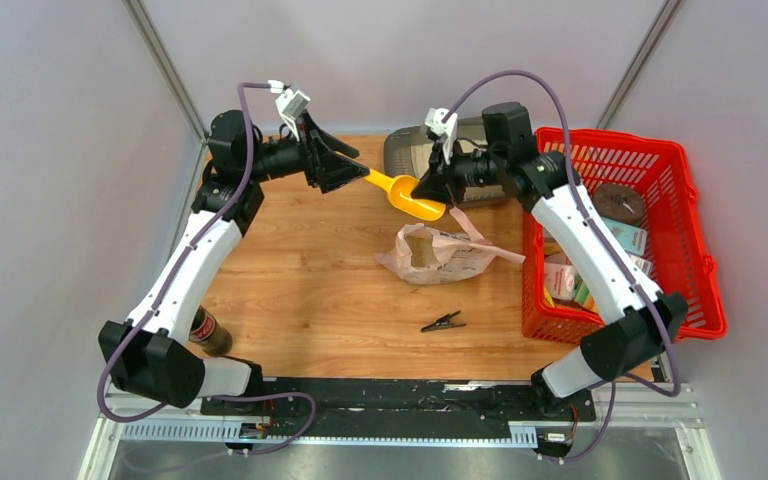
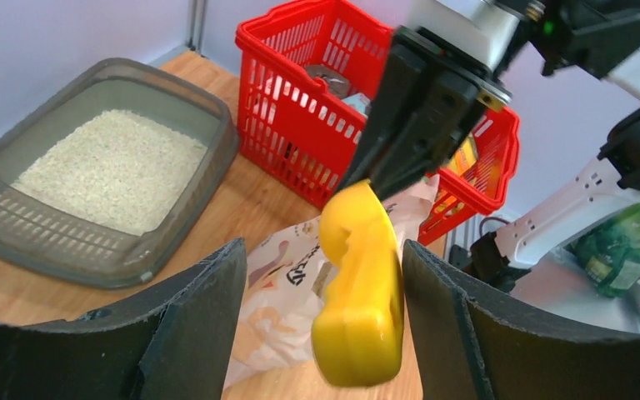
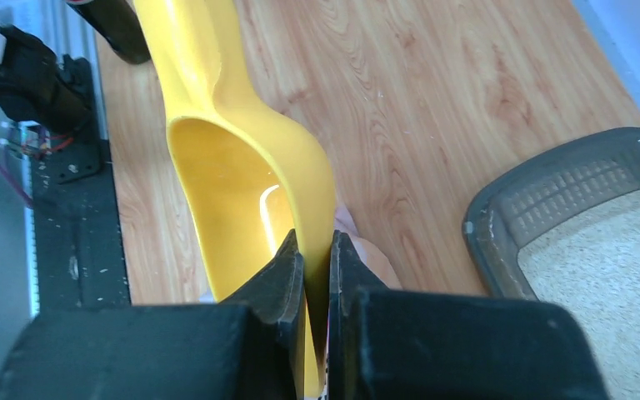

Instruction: Fill the litter box with clean litter

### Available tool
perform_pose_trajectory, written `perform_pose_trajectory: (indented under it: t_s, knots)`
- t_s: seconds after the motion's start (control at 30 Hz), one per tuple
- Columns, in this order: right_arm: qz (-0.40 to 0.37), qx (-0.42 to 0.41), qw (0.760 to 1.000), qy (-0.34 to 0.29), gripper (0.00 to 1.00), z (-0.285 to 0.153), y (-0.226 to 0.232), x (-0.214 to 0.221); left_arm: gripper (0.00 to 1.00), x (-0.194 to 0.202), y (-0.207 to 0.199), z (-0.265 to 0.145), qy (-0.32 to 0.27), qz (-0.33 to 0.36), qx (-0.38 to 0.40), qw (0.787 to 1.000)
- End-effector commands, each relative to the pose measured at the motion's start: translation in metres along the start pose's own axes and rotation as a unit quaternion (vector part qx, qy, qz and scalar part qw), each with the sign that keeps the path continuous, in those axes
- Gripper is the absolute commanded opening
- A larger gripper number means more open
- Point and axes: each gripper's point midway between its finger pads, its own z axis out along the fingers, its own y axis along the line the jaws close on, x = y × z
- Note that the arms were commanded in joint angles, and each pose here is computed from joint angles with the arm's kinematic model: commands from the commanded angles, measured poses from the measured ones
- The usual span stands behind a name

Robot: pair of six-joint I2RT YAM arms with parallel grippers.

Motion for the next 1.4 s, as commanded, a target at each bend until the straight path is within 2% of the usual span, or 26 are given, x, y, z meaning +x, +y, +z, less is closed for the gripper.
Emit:
perform_pose_trajectory:
  t_s: [0.0,0.33,0.4,0.53,0.6,0.8,0.97,1.1,1.23,1.37]
  knots:
    - [-0.099,0.075,0.992,-0.029,0.0,-0.006,-0.006,-0.025,0.76,-0.024,-0.011,0.007,-0.049,0.019,0.013,0.999]
    - [-0.086,0.102,0.99,-0.04,0.0,-0.006,-0.015,-0.028,0.58,-0.002,-0.017,0.013,-0.007,0.008,0.07,0.998]
    - [-0.086,0.107,0.989,-0.049,0.0,-0.008,-0.016,-0.032,0.59,0.002,-0.017,0.013,0.0,0.002,0.079,0.997]
    - [-0.115,0.084,0.986,-0.087,0.0,-0.015,0.0,-0.048,0.74,0.003,-0.015,0.012,-0.002,-0.009,0.089,0.996]
    - [-0.125,0.082,0.984,-0.101,0.0,-0.018,0.006,-0.054,0.74,-0.002,-0.018,0.008,-0.009,0.009,0.102,0.995]
    - [-0.126,0.076,0.984,-0.097,0.0,-0.01,0.007,-0.043,0.65,-0.004,-0.032,0.007,0.005,0.022,0.148,0.989]
    - [-0.136,0.073,0.983,-0.102,0.0,0.0,0.011,-0.044,0.55,-0.003,-0.03,0.008,-0.002,0.022,0.138,0.99]
    - [-0.133,0.078,0.983,-0.096,0.0,0.005,0.009,-0.04,0.56,-0.003,-0.03,0.008,-0.002,0.017,0.135,0.991]
    - [-0.125,0.09,0.983,-0.104,0.0,0.005,0.004,-0.045,0.49,0.0,-0.029,0.008,0.001,0.015,0.135,0.991]
    - [-0.129,0.106,0.979,-0.118,0.0,-0.001,0.002,-0.054,0.53,0.0,-0.024,0.008,-0.002,0.007,0.121,0.993]
